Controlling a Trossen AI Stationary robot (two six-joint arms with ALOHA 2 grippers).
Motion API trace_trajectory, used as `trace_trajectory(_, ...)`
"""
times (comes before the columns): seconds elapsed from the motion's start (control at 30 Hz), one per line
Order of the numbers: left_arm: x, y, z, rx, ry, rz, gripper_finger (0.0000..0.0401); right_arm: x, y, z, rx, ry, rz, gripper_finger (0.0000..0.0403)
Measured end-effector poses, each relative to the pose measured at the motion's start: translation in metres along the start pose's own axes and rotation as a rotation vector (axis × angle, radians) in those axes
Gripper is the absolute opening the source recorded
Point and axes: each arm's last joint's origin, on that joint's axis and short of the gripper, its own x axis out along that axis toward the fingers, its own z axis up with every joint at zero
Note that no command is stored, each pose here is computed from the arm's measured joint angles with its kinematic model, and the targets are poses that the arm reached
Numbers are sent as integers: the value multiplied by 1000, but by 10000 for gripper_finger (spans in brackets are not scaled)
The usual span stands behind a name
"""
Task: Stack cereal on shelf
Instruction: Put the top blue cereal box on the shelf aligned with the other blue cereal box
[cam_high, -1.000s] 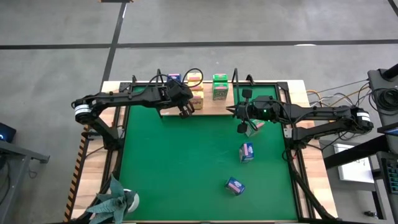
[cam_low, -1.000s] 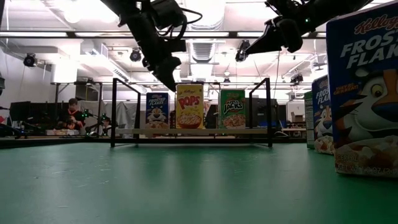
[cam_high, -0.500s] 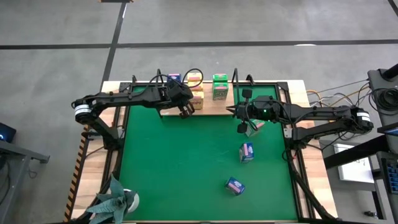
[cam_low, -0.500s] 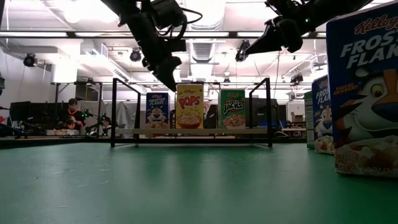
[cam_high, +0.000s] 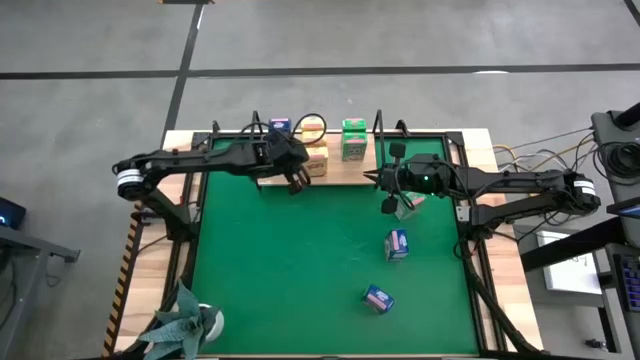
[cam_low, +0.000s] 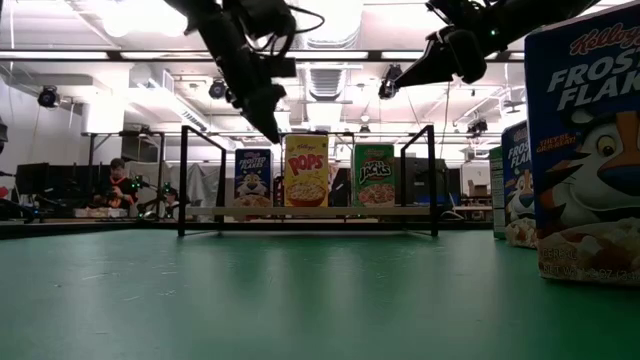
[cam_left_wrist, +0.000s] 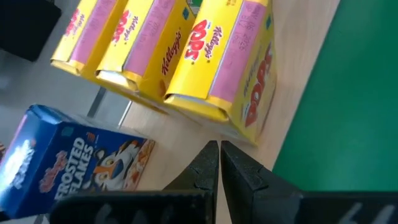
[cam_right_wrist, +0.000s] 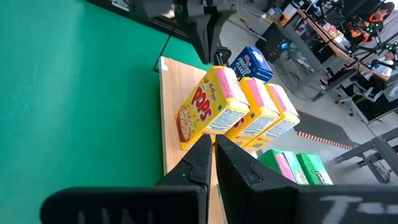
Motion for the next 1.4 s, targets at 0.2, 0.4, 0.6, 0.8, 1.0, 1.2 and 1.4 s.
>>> trace_trajectory(0.2,-30,-1,1,13,-64,-20,1,-1,-2,4,105,-13,-4,13)
trace_trajectory(0.4,-71,-12,1,50,-199,-72,1,-4,6,13,260,-44,34,13)
trace_trajectory(0.6,-97,-38,-15,98,-367,-158,1,-10,21,27,370,-66,119,13)
trace_trajectory(0.8,-105,-60,-37,149,-489,-221,1,-22,32,41,548,33,215,13)
trace_trajectory(1.0,-105,-63,-43,162,-494,-230,1,-32,44,51,716,284,281,13)
trace_trajectory(1.2,-103,-64,-41,206,-495,-219,1,-42,63,51,812,716,281,13)
trace_trajectory(1.4,-103,-64,-41,234,-502,-211,1,-55,73,43,923,1072,73,13)
